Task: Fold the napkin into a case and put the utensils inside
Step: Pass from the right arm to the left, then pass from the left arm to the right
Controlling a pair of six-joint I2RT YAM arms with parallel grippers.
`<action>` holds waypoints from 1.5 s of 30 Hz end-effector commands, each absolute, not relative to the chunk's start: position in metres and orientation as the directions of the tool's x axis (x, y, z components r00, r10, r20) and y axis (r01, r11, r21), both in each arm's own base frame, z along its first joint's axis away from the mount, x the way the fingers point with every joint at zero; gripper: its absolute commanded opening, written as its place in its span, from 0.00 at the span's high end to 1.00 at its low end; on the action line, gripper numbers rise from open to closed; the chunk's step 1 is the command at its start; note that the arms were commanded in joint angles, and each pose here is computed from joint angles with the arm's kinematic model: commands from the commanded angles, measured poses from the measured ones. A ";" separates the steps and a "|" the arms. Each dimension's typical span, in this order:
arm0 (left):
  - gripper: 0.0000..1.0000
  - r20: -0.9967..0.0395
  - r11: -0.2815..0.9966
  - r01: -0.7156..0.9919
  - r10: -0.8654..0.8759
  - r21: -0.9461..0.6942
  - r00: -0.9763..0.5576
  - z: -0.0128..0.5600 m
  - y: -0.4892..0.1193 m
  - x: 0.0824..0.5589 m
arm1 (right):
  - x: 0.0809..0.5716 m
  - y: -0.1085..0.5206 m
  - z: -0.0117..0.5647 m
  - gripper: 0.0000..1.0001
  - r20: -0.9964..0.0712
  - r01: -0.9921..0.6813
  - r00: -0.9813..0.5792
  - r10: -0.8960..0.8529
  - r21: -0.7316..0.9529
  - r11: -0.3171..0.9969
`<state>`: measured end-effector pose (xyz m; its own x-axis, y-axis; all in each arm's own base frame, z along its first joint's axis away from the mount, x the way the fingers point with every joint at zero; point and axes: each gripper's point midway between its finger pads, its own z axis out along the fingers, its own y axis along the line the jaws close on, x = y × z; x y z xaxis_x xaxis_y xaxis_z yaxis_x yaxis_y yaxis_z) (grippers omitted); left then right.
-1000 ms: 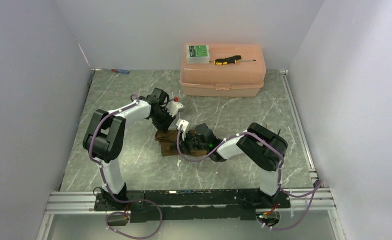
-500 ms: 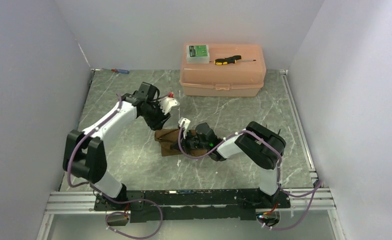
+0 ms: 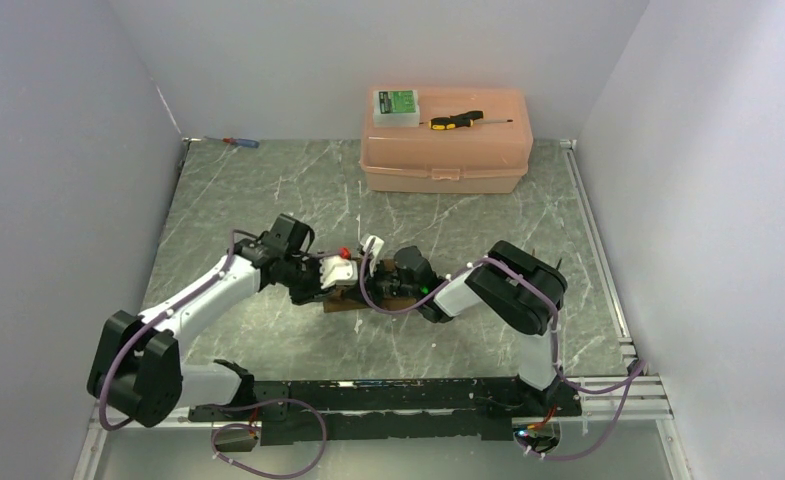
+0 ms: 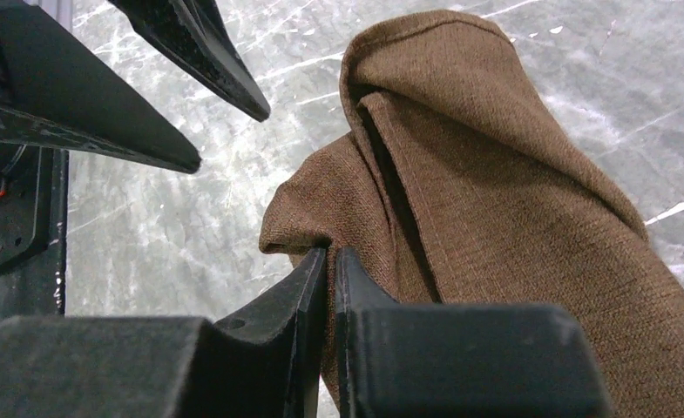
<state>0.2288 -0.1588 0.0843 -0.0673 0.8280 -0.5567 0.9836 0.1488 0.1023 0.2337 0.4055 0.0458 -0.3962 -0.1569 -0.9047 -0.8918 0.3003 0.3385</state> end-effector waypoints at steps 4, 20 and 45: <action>0.58 -0.642 0.037 0.927 0.732 0.373 0.229 0.097 -0.187 0.247 | 0.233 0.404 0.062 0.86 -0.914 -0.895 -0.398 -0.074 0.369 0.249; 0.76 -0.632 0.029 0.888 0.714 0.458 0.303 0.080 -0.204 0.267 | 0.227 0.402 0.067 0.76 -0.900 -0.889 -0.435 -0.036 0.423 0.176; 0.97 -0.686 0.179 0.922 0.719 0.343 0.116 0.084 -0.201 0.267 | 0.238 0.396 0.109 0.46 -0.986 -0.979 -0.151 0.066 0.159 0.129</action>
